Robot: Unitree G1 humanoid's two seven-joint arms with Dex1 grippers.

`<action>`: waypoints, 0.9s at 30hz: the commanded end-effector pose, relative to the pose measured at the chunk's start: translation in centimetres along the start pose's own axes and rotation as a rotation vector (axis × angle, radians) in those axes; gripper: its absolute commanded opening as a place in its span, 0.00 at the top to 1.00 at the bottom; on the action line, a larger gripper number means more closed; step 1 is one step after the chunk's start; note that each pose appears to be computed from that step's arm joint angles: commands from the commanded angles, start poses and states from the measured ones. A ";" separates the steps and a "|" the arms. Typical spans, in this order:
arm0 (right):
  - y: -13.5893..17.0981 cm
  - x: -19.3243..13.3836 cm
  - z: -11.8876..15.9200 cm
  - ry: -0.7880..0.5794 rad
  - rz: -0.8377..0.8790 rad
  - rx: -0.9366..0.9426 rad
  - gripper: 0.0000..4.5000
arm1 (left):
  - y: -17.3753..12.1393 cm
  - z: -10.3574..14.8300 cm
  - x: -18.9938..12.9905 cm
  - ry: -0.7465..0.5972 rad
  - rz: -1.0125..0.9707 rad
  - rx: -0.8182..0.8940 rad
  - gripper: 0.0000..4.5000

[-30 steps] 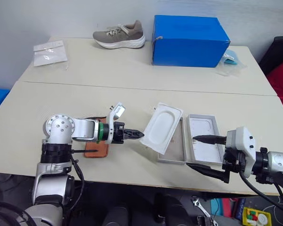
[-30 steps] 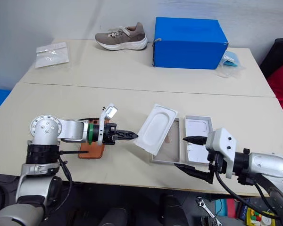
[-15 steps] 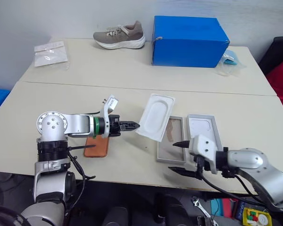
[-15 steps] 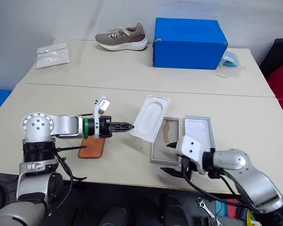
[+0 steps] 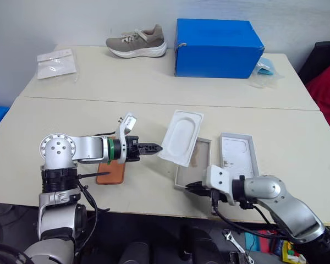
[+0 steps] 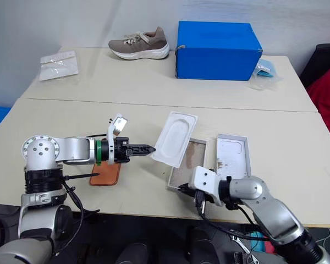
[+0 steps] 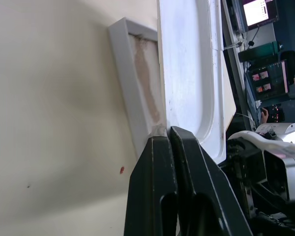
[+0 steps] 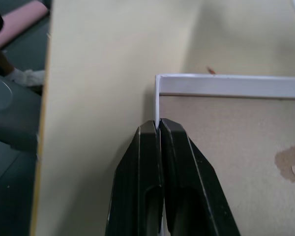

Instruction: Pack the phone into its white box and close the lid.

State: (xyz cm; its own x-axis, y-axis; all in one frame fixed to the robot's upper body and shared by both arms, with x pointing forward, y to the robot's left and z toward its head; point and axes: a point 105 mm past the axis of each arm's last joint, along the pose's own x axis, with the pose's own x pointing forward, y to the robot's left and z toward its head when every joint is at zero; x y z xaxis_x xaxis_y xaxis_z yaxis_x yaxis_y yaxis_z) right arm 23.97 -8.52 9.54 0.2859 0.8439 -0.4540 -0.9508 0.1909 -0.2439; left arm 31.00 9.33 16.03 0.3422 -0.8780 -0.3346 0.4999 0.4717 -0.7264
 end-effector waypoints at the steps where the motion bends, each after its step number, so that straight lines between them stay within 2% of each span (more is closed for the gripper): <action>1: 0.2 0.1 0.5 0.002 -0.003 -0.037 1.00 | -0.9 0.1 -0.3 -0.016 -0.028 0.033 1.00; 9: 1.1 -1.2 -1.1 0.091 0.007 -0.085 1.00 | -1.2 -1.0 0.3 0.009 -0.042 0.033 1.00; 19: 0.8 -1.5 -1.2 0.074 -0.040 -0.035 1.00 | -1.9 -1.6 1.5 0.032 -0.061 0.032 1.00; 27: 1.2 -3.4 1.7 -0.001 -0.048 0.036 0.39 | -2.0 -2.3 2.0 0.031 -0.055 0.003 1.00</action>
State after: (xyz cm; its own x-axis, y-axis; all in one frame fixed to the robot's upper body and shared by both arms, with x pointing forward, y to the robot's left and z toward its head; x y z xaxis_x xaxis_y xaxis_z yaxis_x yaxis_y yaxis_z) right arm 22.28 -10.58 10.60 0.3342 0.8138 -0.4754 -0.9410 0.2603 -0.2161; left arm 29.23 6.64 14.65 0.2877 -0.8952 -0.3403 0.4938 0.4431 -0.7482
